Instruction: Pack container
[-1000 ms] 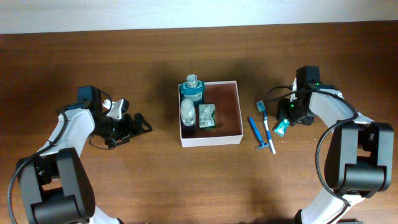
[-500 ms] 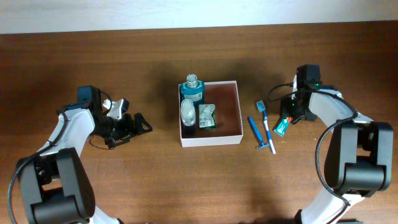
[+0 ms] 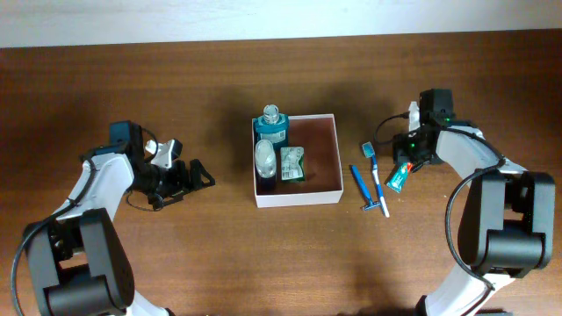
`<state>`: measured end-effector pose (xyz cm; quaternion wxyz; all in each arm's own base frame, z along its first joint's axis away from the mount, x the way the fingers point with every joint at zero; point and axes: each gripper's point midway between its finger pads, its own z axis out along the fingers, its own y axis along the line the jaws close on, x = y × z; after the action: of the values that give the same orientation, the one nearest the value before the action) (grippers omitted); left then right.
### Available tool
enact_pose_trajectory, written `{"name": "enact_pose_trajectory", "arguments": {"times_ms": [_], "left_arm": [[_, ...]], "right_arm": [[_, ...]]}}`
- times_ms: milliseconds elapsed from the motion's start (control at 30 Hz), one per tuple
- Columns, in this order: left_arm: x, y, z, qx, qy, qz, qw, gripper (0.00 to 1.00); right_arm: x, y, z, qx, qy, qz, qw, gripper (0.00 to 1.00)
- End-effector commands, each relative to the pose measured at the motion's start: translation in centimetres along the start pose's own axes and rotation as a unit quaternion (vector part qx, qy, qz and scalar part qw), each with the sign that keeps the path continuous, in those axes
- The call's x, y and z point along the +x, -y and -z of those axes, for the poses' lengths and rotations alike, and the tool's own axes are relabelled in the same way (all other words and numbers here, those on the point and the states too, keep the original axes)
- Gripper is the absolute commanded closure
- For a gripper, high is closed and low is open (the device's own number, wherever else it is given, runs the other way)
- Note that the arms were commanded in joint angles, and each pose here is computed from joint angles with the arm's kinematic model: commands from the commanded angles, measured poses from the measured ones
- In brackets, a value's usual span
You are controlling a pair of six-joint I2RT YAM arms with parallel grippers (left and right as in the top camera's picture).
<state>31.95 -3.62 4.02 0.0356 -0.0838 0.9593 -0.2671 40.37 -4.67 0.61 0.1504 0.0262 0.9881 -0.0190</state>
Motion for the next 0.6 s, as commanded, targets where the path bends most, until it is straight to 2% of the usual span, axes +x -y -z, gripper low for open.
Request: {"name": "enact_pose_trajectory", "arguments": {"times_ms": [0,100,300,567], "left_arm": [[0.0,0.3,0.6,0.002,0.009,-0.010,1.000,0.01],[0.0,0.3,0.6,0.002,0.009,-0.010,1.000,0.01],[0.0,0.3,0.6,0.002,0.009,-0.010,1.000,0.01],[0.0,0.3,0.6,0.002,0.009,-0.010,1.000,0.01]], "right_arm": [[0.3,-1.1,-0.5,-0.034,-0.002,0.015,0.999,0.37],[0.2,-2.3,-0.4,-0.070,0.004,0.046,0.996,0.37],[0.0,-2.3,-0.4,-0.069,0.007,0.046,0.997,0.36],[0.3,-0.7,-0.6,-0.022,-0.002,0.040,0.999,0.40]]}}
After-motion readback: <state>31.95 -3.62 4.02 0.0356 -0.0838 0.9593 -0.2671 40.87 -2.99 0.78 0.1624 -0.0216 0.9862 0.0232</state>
